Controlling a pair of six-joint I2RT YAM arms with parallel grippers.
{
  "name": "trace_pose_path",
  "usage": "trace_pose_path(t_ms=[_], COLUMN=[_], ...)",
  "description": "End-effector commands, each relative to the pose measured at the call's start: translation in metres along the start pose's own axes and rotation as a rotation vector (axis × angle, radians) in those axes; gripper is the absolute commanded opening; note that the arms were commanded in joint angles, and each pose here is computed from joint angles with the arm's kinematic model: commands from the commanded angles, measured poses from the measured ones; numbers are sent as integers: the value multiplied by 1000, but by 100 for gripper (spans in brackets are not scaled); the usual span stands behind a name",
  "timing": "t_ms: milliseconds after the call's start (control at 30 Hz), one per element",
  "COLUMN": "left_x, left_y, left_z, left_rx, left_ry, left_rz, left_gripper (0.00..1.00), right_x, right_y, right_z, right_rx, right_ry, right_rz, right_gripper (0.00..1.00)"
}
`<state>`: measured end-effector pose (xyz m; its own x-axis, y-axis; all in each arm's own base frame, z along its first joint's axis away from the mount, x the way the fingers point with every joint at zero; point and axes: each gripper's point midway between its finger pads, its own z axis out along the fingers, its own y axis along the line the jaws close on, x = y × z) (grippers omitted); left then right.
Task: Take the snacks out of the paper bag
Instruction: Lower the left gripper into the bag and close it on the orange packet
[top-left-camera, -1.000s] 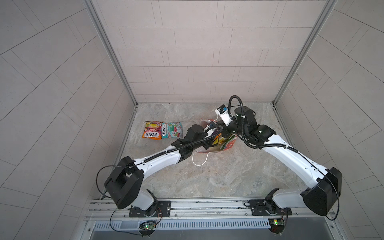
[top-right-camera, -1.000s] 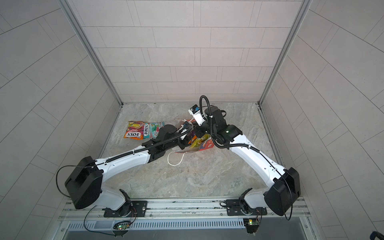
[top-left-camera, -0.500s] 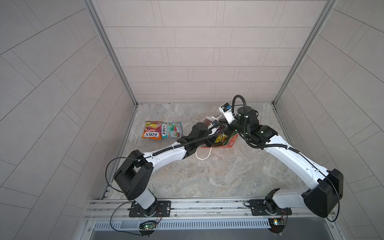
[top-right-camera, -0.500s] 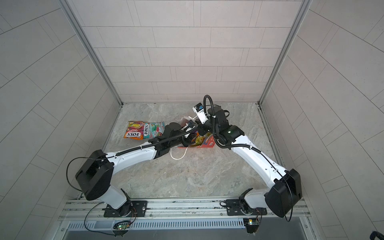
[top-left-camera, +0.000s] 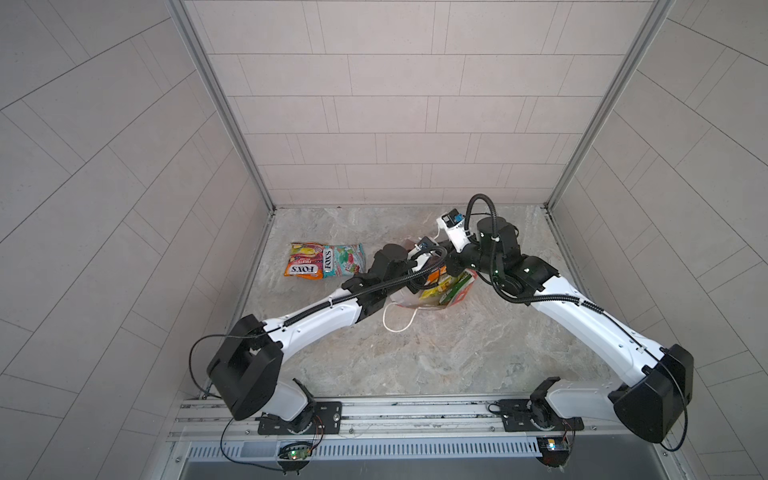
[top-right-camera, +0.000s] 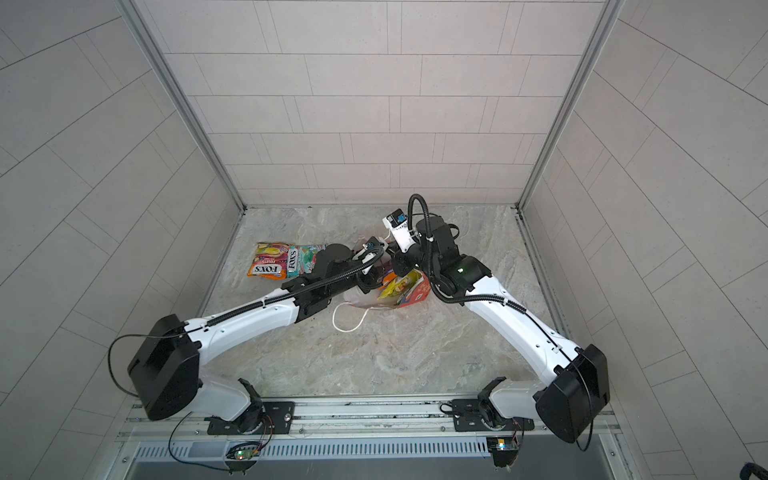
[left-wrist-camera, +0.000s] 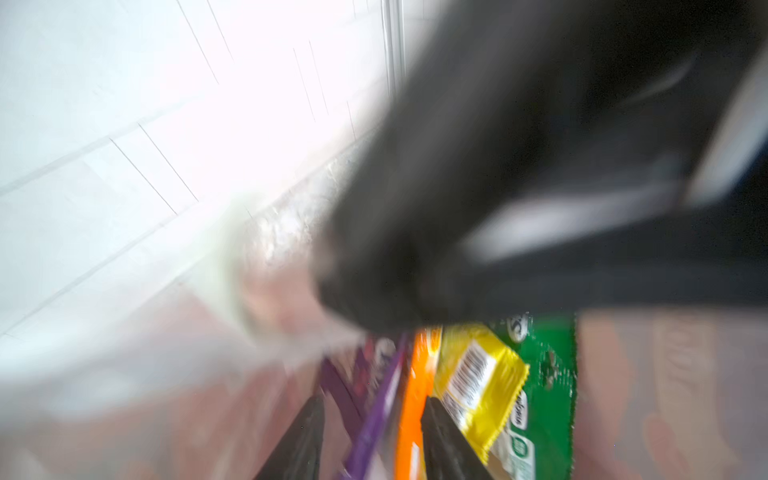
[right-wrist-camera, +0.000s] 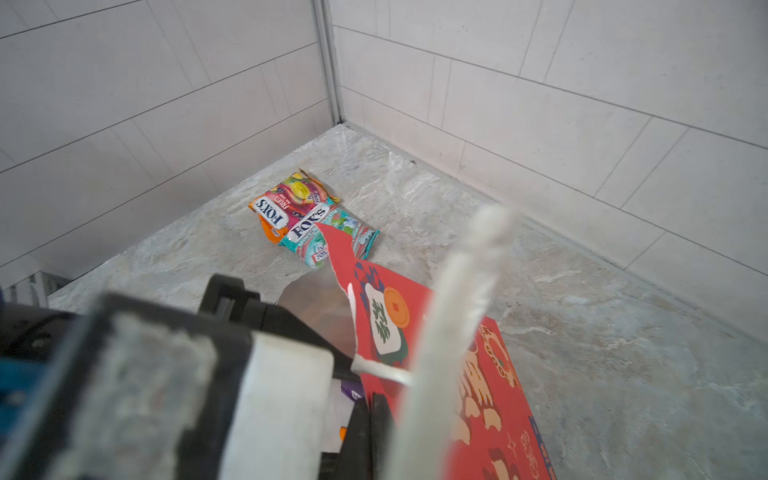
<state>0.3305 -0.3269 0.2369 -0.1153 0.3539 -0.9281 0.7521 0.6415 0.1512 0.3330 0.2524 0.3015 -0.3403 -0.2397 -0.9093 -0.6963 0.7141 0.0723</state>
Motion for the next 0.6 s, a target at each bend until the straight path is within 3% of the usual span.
trace_pose_path(t_ms=[0, 400, 567], left_x=[-21, 9, 28], left_y=[-8, -55, -58], left_z=[-16, -9, 3], left_rx=[40, 205, 201], left_ry=[-76, -39, 28], left_rz=[0, 85, 128], left_gripper=[43, 40, 40], right_x=[-26, -37, -37], right_y=[22, 16, 15], right_z=[-14, -20, -20], right_rx=[-78, -19, -14], right_ry=[-91, -105, -106], right_rz=[-27, -47, -53], right_gripper=[0, 0, 0])
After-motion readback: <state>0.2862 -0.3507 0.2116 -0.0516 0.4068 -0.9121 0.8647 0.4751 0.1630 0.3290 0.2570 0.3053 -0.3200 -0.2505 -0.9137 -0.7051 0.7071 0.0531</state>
